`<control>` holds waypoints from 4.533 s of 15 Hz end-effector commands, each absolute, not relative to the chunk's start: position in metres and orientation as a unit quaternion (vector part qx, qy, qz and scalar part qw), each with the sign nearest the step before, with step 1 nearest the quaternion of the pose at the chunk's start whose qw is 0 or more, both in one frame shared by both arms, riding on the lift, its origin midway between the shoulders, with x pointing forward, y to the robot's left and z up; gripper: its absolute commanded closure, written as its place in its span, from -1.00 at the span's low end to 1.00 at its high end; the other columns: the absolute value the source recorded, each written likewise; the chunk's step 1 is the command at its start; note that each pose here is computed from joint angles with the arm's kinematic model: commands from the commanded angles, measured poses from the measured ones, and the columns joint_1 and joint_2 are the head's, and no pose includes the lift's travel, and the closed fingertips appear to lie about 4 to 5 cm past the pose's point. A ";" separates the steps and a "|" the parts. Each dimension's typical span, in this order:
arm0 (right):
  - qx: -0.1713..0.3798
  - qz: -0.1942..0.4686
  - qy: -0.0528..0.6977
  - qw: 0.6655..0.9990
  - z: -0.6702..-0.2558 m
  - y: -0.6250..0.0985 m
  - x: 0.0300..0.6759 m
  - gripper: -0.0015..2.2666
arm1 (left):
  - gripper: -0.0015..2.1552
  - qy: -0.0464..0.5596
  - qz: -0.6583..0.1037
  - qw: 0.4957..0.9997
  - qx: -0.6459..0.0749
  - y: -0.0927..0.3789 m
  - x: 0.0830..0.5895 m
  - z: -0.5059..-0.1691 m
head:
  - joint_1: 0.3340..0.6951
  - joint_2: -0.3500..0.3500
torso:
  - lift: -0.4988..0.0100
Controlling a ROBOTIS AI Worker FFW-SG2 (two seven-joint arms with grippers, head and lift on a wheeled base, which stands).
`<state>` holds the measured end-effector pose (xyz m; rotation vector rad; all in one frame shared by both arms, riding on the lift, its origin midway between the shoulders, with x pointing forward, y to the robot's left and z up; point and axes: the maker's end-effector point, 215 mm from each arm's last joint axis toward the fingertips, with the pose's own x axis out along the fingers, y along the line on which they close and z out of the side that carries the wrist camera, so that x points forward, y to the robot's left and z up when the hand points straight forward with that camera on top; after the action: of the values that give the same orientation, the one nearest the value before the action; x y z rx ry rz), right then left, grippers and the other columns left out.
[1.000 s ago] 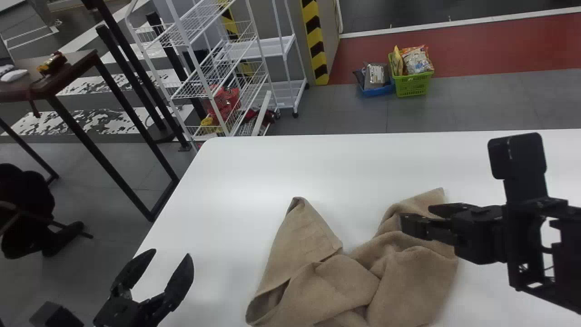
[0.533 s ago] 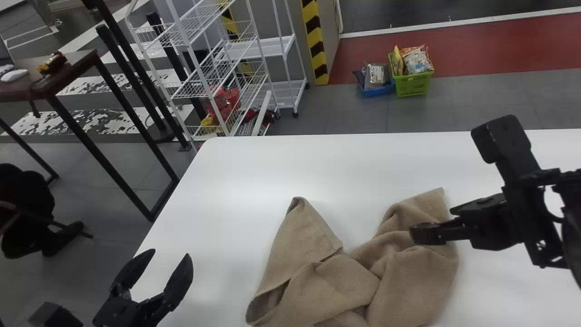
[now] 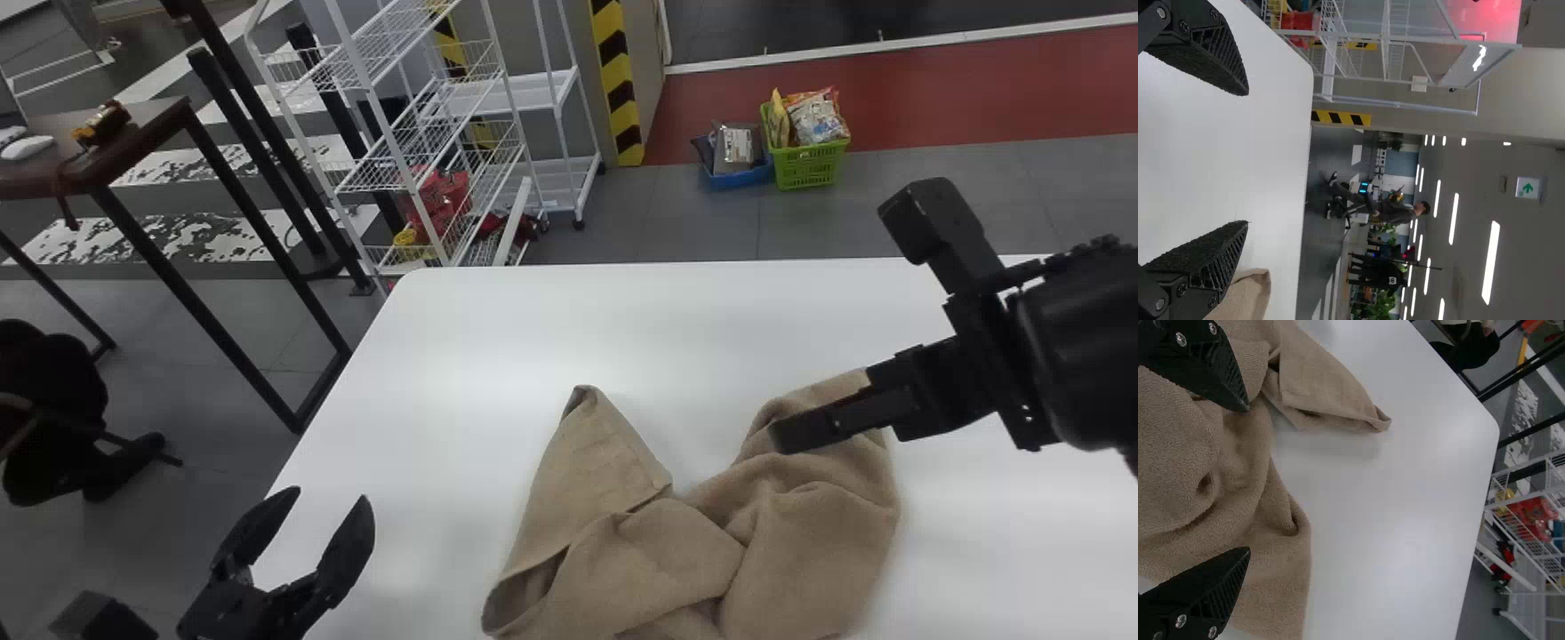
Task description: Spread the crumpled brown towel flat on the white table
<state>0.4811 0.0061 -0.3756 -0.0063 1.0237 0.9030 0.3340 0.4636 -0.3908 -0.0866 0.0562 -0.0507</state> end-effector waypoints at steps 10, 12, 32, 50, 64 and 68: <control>-0.041 0.373 0.547 0.748 -0.417 -0.014 0.487 -0.82 | -0.88 0.031 -0.022 0.998 -0.048 0.468 0.331 -0.394 | 1.00 1.00 | 0.48; -0.036 0.381 0.549 0.742 -0.421 -0.010 0.483 -0.81 | -0.88 0.031 -0.022 0.998 -0.049 0.467 0.331 -0.394 | 1.00 1.00 | 0.48; -0.028 0.392 0.481 0.784 -0.412 -0.011 0.493 0.49 | -0.88 0.028 -0.016 0.998 -0.055 0.472 0.332 -0.396 | 1.00 1.00 | 0.48; 0.126 0.429 0.312 0.838 -0.268 -0.072 0.390 0.49 | -0.88 0.028 -0.024 0.997 -0.062 0.463 0.344 -0.400 | 1.00 1.00 | 0.48; 0.019 0.161 0.373 0.914 -0.317 -0.241 0.402 -0.09 | -0.88 0.030 -0.025 0.997 -0.060 0.463 0.345 -0.398 | 1.00 1.00 | 0.48; 0.044 0.175 0.364 0.914 -0.314 -0.231 0.400 -0.99 | -0.88 0.035 -0.025 0.997 -0.064 0.463 0.345 -0.400 | 1.00 0.94 | 0.48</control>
<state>0.4004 -0.2397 -0.3173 0.0530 0.7633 0.3334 0.3461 0.4623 -0.3979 -0.1209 0.0631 -0.0539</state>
